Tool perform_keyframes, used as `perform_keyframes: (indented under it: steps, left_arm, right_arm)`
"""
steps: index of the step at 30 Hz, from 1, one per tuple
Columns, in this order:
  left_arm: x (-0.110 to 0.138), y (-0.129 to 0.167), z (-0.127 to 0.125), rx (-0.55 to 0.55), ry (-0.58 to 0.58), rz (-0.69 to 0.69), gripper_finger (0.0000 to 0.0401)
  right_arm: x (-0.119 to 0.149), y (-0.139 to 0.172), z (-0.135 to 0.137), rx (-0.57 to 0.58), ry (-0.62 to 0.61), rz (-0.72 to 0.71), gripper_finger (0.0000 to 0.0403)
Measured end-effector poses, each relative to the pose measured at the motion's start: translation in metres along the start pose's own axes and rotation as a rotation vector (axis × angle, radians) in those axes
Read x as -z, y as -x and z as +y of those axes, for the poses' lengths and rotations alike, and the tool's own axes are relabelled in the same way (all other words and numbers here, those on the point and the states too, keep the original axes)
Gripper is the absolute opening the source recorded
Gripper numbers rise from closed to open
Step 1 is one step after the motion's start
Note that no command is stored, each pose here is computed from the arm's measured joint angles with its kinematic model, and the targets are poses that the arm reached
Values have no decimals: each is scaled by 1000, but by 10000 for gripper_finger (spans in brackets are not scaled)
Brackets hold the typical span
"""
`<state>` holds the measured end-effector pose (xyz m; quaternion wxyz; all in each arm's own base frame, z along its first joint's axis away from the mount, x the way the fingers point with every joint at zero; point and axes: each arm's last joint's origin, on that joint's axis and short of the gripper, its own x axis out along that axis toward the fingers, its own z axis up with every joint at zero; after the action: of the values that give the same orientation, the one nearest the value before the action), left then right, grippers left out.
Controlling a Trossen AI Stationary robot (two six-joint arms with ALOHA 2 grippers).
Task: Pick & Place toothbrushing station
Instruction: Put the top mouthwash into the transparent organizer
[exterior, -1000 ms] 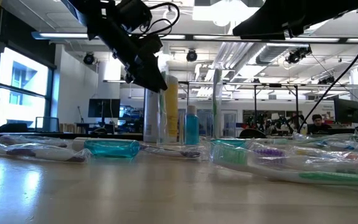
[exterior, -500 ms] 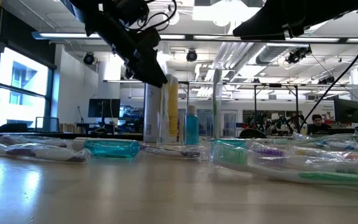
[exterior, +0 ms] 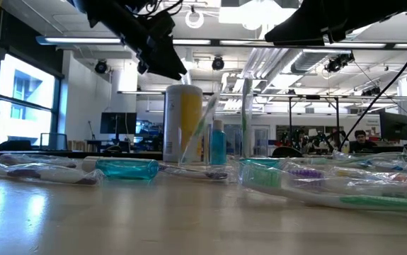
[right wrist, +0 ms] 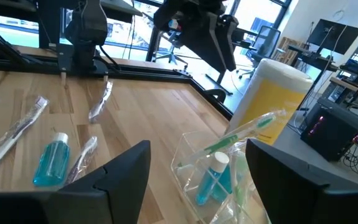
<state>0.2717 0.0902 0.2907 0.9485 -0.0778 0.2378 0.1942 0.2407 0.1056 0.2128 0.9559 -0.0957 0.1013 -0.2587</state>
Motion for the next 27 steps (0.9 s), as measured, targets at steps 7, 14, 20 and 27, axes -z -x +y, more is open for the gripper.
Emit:
perform_keyframes:
  steps: [7, 14, 20, 27]
  left_arm:
    - [-1, 4, 0, -7, -7, -3, 184]
    - [-7, 21, 1, -1, -40, -47, 184]
    - [-11, 44, 2, 5, -37, -73, 184]
    - [-1, 63, 3, 32, 5, 24, 184]
  right_arm:
    - [1, 0, 0, 0, -4, 7, 256]
    - [3, 0, 0, 0, 7, 17, 256]
    - [5, 0, 0, -10, 26, 31, 256]
    - [7, 0, 4, -141, -9, 55, 256]
